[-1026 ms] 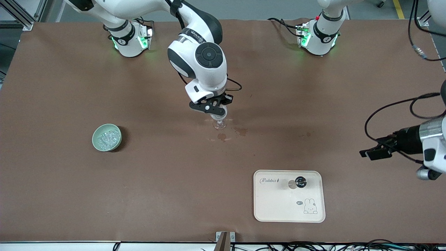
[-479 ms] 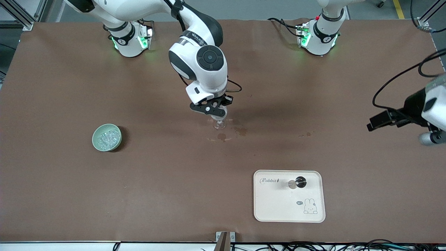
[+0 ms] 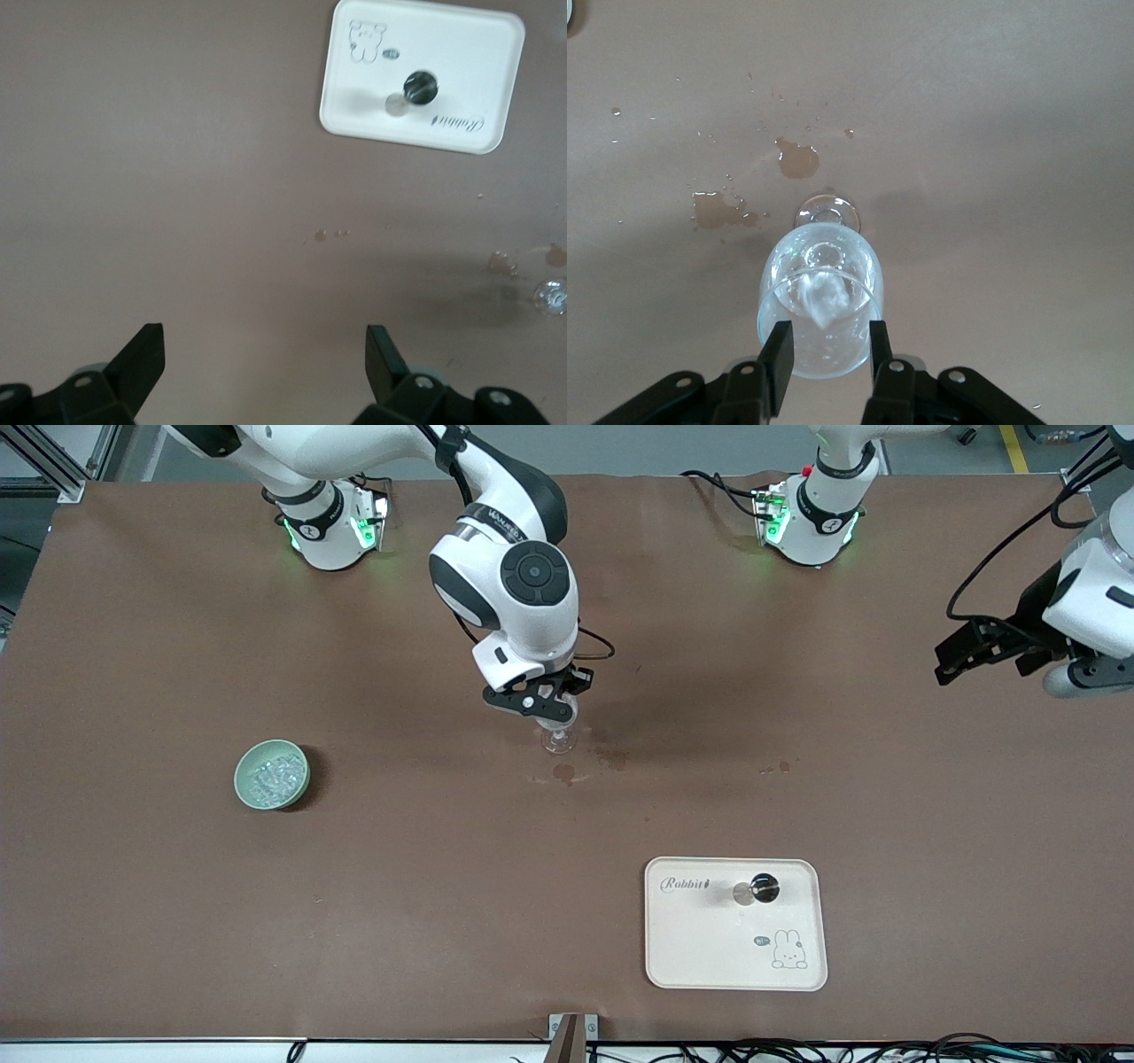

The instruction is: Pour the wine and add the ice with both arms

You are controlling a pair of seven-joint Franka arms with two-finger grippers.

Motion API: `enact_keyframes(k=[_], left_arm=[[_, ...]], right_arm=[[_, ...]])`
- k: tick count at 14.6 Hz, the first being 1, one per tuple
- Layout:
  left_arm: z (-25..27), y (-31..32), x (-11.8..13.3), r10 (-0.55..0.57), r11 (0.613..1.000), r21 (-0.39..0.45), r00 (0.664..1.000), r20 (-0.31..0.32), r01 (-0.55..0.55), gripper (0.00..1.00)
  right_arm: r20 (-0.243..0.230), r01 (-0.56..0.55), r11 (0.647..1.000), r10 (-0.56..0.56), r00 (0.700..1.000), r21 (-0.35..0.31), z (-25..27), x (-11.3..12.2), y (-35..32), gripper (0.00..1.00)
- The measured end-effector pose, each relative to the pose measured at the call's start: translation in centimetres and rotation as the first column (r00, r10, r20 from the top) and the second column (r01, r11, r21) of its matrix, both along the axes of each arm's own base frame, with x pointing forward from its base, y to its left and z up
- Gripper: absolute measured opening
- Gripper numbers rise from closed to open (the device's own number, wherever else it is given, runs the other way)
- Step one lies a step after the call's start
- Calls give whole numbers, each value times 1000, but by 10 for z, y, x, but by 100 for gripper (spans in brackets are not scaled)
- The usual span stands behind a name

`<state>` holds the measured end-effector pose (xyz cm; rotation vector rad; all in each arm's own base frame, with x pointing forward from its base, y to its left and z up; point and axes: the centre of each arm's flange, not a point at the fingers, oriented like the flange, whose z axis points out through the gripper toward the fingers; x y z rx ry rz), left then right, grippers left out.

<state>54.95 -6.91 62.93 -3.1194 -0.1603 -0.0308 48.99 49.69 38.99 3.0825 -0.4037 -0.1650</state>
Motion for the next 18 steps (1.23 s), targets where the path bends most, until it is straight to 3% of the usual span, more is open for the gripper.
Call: enact_keyframes(k=[2, 5, 7, 11, 14, 18], left_arm=[[-4, 5, -15, 10, 1000, 1, 1000, -7, -10, 100], [-5, 6, -32, 13, 1000, 6, 1000, -9, -13, 100], [-3, 7, -37, 13, 1000, 7, 1000, -5, -13, 100], [2, 9, -35, 13, 1000, 4, 1000, 13, -13, 100], [5, 10, -34, 1, 1000, 4, 1000, 20, -1, 100], [5, 9, -30, -20, 1000, 3, 1000, 23, 20, 100]], right_arm=[[-4, -1, 1000, 1, 1000, -5, -1, -1, 0, 52], [2, 3, 1000, -3, 1000, -8, 3, 3, -3, 81], [34, 26, 1000, -25, 999, -17, 21, 18, -18, 99], [157, 71, 997, -72, 985, 9, 120, 59, -97, 100], [214, 103, 994, -95, 972, -25, 187, 71, -174, 100], [176, 79, 988, -55, 983, -131, 227, 82, -286, 100]])
